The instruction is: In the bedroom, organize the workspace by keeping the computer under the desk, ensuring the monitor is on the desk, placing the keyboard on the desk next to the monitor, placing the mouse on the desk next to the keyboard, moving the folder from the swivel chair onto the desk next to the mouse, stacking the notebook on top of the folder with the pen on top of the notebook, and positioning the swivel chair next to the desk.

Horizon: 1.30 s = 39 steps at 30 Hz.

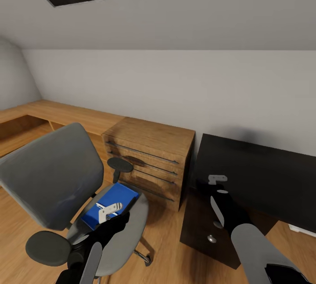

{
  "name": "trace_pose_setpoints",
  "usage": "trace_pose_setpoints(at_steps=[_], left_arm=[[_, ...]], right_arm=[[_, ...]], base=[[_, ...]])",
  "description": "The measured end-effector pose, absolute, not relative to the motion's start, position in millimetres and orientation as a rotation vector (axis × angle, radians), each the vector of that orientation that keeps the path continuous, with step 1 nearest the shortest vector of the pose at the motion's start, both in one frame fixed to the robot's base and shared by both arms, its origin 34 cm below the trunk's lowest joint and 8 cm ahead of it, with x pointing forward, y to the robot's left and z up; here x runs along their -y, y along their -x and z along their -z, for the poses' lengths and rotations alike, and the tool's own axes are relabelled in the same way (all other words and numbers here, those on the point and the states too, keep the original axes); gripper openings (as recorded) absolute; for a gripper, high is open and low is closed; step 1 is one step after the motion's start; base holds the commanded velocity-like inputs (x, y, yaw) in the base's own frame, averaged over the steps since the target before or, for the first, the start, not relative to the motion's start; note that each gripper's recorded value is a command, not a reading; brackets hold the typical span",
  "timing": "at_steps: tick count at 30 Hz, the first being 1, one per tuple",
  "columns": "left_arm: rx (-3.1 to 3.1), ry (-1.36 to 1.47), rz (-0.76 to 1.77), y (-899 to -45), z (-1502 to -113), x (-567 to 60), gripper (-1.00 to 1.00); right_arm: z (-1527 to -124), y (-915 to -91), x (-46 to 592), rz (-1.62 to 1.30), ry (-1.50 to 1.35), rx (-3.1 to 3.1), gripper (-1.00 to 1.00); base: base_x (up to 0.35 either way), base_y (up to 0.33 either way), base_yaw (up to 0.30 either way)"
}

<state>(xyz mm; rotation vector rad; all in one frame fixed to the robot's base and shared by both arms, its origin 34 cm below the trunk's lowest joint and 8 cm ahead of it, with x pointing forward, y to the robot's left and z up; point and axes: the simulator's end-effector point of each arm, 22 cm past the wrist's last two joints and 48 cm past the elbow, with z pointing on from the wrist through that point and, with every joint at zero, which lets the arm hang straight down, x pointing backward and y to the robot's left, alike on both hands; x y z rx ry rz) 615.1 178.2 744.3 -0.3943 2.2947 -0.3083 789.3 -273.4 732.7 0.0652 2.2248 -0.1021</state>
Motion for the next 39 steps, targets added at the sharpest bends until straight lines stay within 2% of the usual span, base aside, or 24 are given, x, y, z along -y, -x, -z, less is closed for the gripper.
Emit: trace_pose_setpoints(at_steps=[39], left_arm=[[-2.300, 0.392, 0.308, -614.0, -795.7, -177.1, 1.00]], right_arm=[[-787.6, -790.0, 272.3, 0.107, -0.059, -2.218, 1.00]], base=[[0.000, 0.000, 0.000]])
